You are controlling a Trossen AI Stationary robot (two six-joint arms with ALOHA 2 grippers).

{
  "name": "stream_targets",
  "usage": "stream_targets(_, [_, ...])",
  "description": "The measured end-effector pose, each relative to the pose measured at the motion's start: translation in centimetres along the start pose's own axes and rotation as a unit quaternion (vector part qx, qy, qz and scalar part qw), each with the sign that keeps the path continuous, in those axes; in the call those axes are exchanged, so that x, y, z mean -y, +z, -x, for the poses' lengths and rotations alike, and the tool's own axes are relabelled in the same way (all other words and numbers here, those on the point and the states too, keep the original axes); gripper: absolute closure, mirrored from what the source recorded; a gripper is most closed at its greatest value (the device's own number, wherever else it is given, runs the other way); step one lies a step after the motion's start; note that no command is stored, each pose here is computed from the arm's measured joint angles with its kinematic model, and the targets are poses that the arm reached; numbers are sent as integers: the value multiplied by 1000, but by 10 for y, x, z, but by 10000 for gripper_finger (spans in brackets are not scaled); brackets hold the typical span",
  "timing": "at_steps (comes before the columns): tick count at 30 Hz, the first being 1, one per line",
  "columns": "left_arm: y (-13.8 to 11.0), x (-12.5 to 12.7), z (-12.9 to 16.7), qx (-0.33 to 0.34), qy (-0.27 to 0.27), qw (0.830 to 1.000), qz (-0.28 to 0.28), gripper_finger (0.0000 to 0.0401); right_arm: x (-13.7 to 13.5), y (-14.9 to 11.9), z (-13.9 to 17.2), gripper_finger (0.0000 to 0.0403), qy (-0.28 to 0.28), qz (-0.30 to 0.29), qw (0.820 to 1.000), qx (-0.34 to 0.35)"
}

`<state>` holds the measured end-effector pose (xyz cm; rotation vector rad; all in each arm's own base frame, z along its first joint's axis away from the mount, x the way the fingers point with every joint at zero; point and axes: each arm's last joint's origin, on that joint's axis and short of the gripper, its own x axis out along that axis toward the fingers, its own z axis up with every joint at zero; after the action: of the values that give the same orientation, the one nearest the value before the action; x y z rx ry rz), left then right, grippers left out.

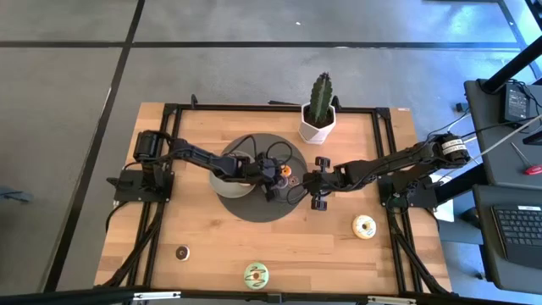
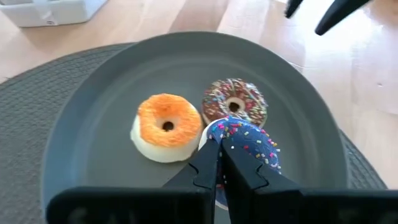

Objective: Pick & Place donuts
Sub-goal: Put the small dark blue donut on the dark gray plate

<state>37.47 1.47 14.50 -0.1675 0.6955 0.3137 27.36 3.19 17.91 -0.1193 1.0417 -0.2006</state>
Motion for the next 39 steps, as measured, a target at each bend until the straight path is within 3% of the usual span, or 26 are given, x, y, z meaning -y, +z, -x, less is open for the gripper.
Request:
stream_targets(24, [-7,-3,-10,-12,11,1000,0,382,0,0,0,299,0,-11,1000,-1])
stream_targets(39, [-8,-4,-10,-16,9,1000,-1,337,0,0,0,299,0,-11,1000,0])
